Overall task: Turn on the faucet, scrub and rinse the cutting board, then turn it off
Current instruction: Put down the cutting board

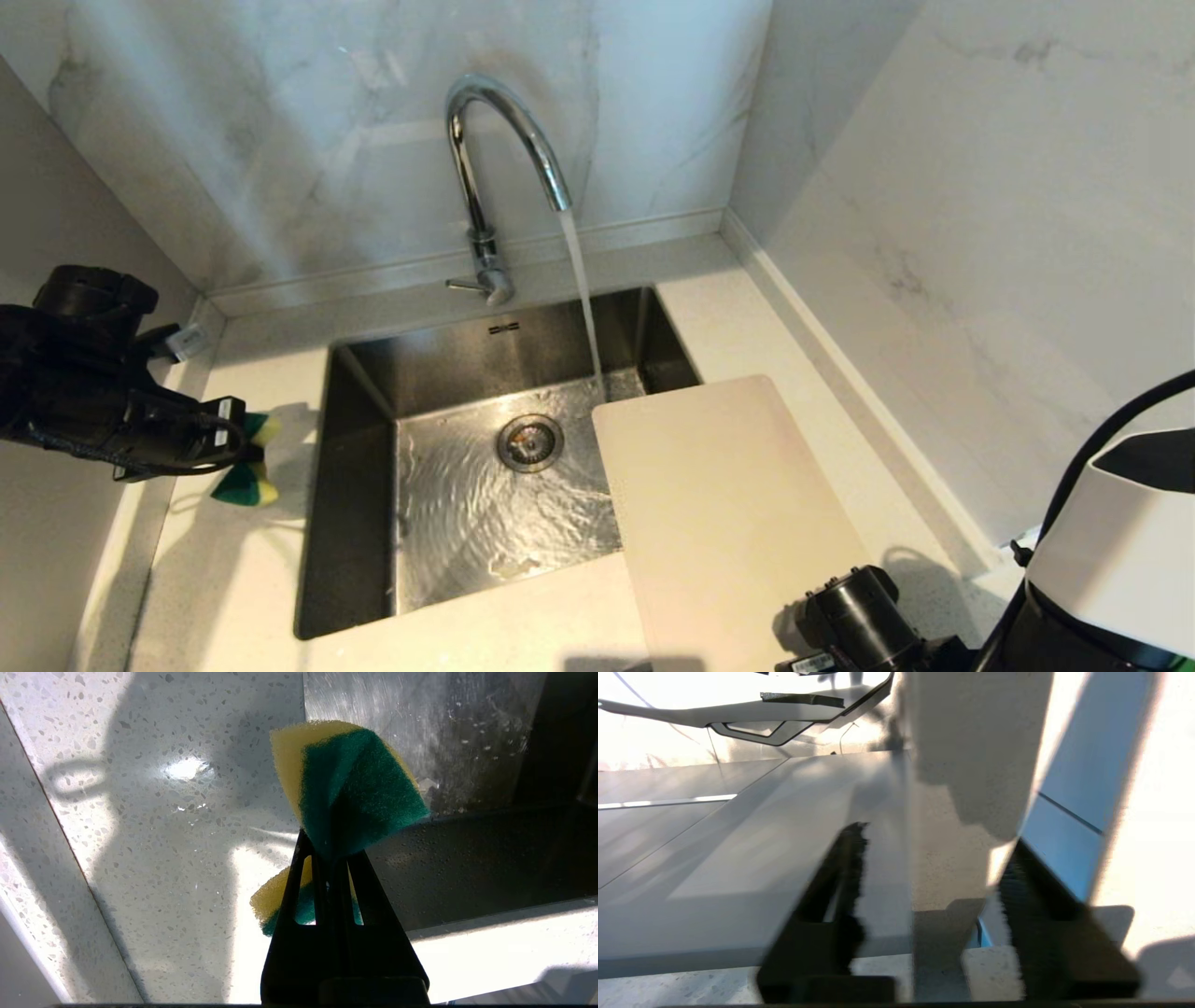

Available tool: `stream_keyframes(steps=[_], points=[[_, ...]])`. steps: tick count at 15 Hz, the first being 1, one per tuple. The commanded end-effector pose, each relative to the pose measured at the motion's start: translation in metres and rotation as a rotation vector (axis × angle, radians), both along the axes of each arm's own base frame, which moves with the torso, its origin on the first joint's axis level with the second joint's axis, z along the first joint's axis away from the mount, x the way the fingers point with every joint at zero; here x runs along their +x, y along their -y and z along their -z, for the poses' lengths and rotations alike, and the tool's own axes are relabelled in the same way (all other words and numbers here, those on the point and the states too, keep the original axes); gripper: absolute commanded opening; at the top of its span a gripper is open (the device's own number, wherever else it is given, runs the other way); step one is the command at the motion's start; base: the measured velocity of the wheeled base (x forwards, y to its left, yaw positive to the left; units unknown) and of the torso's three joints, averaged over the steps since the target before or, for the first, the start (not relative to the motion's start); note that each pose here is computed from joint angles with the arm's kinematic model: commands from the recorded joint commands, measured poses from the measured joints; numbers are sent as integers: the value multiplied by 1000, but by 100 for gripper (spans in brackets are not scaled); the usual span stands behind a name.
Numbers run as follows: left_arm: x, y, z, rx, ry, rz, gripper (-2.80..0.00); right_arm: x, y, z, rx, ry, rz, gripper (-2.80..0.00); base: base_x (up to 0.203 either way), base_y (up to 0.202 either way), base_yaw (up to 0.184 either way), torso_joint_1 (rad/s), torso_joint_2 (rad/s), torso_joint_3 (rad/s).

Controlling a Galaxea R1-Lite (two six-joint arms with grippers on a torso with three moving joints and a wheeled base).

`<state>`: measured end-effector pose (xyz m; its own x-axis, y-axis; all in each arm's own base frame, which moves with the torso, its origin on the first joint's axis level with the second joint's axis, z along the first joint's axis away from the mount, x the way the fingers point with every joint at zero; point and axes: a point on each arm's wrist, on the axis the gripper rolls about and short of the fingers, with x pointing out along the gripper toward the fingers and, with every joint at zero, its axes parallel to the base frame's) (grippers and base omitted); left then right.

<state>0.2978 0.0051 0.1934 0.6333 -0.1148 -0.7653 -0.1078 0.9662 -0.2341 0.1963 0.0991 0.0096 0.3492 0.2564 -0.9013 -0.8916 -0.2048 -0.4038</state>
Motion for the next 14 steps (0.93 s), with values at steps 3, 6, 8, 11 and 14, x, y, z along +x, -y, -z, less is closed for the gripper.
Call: stream_keyframes(steps=[3,6,8,11,14], points=[[0,3,-1,-7,2,1,-280,0,-1,-5,8,24,-11,0,0,0,0,0,0,0],[0,6,-4,-9,10,4,-280,-3,0,-11,38,40,-23,0,0,0,0,0,0,0],[0,9,-5,-12,11,8,-280,-7,2,-14,47,42,-29,0,0,0,0,0,0,0],[-1,12,-6,-20,12,3,-280,-13,5,-18,51,53,-27,0,0,0,0,0,0,0],[-2,14,-7,-16,15,5,-280,-19,8,-24,54,73,-40,0,0,0,0,0,0,0]])
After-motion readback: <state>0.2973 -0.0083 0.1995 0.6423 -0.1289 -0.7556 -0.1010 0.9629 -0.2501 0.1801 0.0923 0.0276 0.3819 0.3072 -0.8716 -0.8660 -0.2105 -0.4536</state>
